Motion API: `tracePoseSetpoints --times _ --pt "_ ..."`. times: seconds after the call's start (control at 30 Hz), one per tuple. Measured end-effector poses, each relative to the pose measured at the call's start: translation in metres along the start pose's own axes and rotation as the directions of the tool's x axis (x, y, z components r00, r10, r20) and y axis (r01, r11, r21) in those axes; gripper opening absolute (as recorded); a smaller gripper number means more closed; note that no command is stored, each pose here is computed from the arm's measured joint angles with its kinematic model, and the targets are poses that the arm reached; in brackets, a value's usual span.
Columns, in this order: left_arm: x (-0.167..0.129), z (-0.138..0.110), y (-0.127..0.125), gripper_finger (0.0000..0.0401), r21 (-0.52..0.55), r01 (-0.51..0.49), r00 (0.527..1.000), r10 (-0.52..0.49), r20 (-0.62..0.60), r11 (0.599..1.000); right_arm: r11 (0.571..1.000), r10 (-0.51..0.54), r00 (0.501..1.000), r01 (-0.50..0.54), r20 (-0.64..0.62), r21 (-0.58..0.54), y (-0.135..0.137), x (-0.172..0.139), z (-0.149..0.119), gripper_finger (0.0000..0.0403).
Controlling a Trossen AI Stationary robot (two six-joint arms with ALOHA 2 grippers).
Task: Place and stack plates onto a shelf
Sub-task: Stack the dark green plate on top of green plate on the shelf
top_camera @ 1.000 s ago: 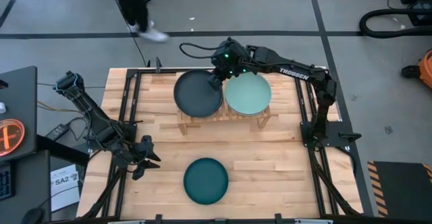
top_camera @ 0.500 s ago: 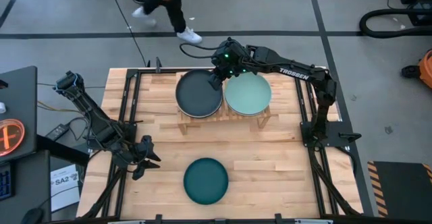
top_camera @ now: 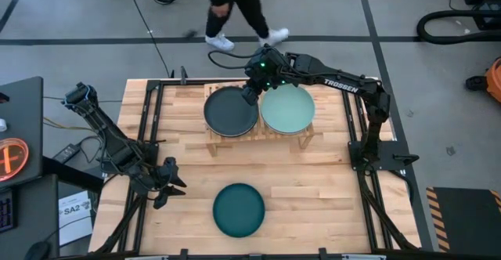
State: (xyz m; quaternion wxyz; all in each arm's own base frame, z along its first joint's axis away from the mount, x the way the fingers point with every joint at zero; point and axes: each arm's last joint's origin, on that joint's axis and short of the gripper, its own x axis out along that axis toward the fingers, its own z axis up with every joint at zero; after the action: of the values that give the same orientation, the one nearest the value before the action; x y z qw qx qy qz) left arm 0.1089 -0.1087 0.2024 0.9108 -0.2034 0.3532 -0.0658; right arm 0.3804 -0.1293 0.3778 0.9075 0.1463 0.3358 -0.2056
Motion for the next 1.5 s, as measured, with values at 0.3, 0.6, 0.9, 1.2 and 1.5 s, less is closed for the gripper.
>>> tracePoseSetpoints --times 0.3,0.6,0.9,1.2,1.5 --pt "0.0 0.005 0.0 0.0142 -0.019 -0.052 0.992 0.054 0.113 0.998 1.0 0.016 1.0 -0.016 -0.018 0.0 0.002 0.0 -0.002 0.016" --pt "0.001 0.023 -0.007 0.0142 -0.099 0.016 0.961 0.012 0.275 0.995 0.985 0.089 0.995 -0.094 -0.038 -0.145 0.061 -0.01 -0.018 0.0158" --pt "0.013 0.046 -0.019 0.0142 -0.004 0.118 0.908 -0.106 0.406 0.993 0.919 0.089 0.992 -0.117 -0.092 -0.377 0.145 -0.041 -0.063 0.0159" --pt "0.024 0.077 -0.035 0.0142 0.069 0.045 0.924 -0.068 0.377 0.997 0.877 -0.021 0.995 -0.03 -0.1 -0.48 0.202 -0.081 -0.117 0.0159" --pt "0.037 0.108 -0.055 0.0142 0.059 -0.085 0.963 0.066 0.261 0.995 0.878 -0.094 0.99 0.032 -0.108 -0.477 0.23 -0.088 -0.18 0.0159"
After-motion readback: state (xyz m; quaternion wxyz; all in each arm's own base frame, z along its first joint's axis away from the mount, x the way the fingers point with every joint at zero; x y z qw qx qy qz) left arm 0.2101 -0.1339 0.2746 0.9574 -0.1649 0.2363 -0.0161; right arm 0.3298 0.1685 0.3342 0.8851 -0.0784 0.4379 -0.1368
